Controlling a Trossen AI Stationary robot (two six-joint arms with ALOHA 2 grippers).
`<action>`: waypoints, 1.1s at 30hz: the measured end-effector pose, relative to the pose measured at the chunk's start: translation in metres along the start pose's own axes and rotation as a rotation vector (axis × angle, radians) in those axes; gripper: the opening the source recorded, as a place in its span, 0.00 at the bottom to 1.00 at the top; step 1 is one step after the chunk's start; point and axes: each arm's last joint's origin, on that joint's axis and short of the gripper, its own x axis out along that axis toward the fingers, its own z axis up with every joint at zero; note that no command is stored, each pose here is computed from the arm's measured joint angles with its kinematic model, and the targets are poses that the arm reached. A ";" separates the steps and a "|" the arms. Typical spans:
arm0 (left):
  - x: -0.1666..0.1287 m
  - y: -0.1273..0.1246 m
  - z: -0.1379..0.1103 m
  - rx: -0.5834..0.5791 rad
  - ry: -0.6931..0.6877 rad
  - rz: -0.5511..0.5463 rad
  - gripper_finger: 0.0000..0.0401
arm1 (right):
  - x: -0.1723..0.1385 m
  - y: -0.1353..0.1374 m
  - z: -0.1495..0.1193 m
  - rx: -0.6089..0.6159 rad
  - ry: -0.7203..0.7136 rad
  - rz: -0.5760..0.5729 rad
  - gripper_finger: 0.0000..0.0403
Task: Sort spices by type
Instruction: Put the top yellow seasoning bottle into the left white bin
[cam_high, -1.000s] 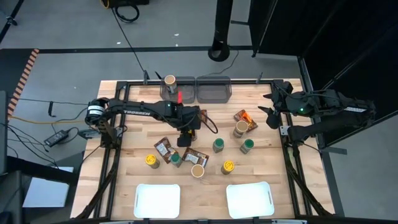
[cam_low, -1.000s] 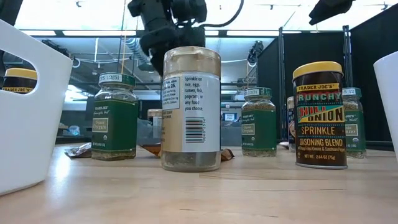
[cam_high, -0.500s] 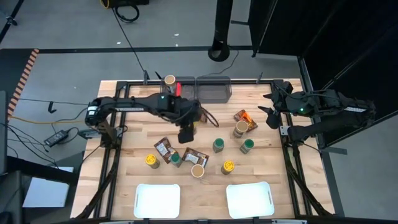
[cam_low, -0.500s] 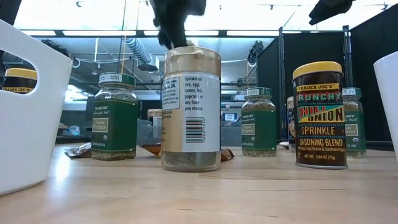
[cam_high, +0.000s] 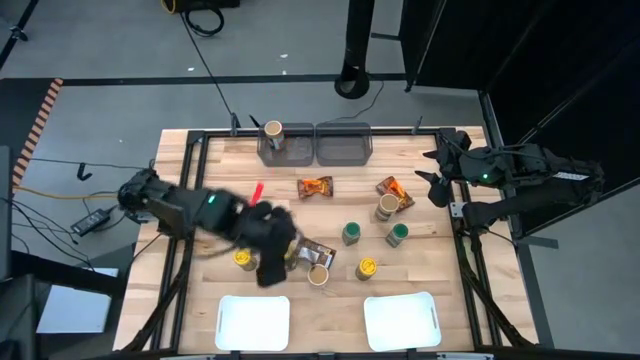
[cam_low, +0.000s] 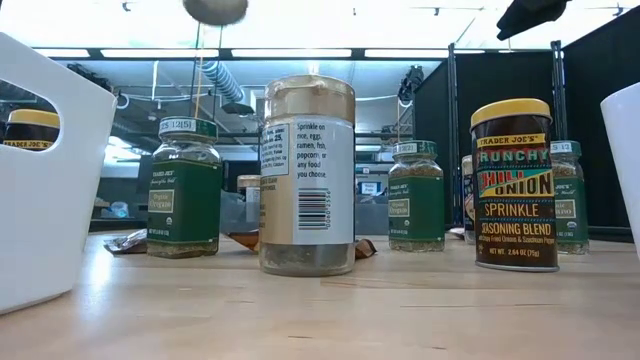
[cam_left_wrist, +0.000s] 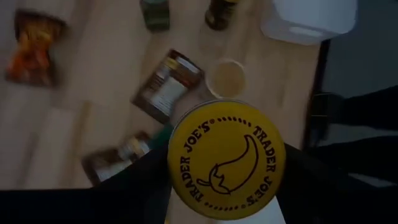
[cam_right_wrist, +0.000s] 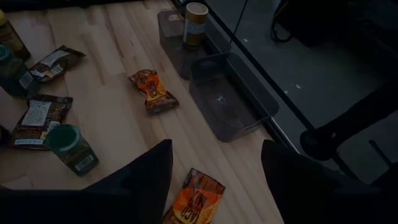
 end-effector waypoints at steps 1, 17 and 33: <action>-0.002 -0.008 -0.008 -0.024 0.002 0.011 0.57 | 0.000 0.000 0.000 0.000 0.000 0.000 0.62; -0.013 -0.073 -0.114 -0.343 0.034 0.142 0.57 | 0.000 0.000 0.000 0.000 -0.001 0.000 0.61; 0.046 -0.085 -0.164 -0.337 0.097 0.160 0.57 | 0.000 0.000 0.000 0.001 -0.001 0.000 0.61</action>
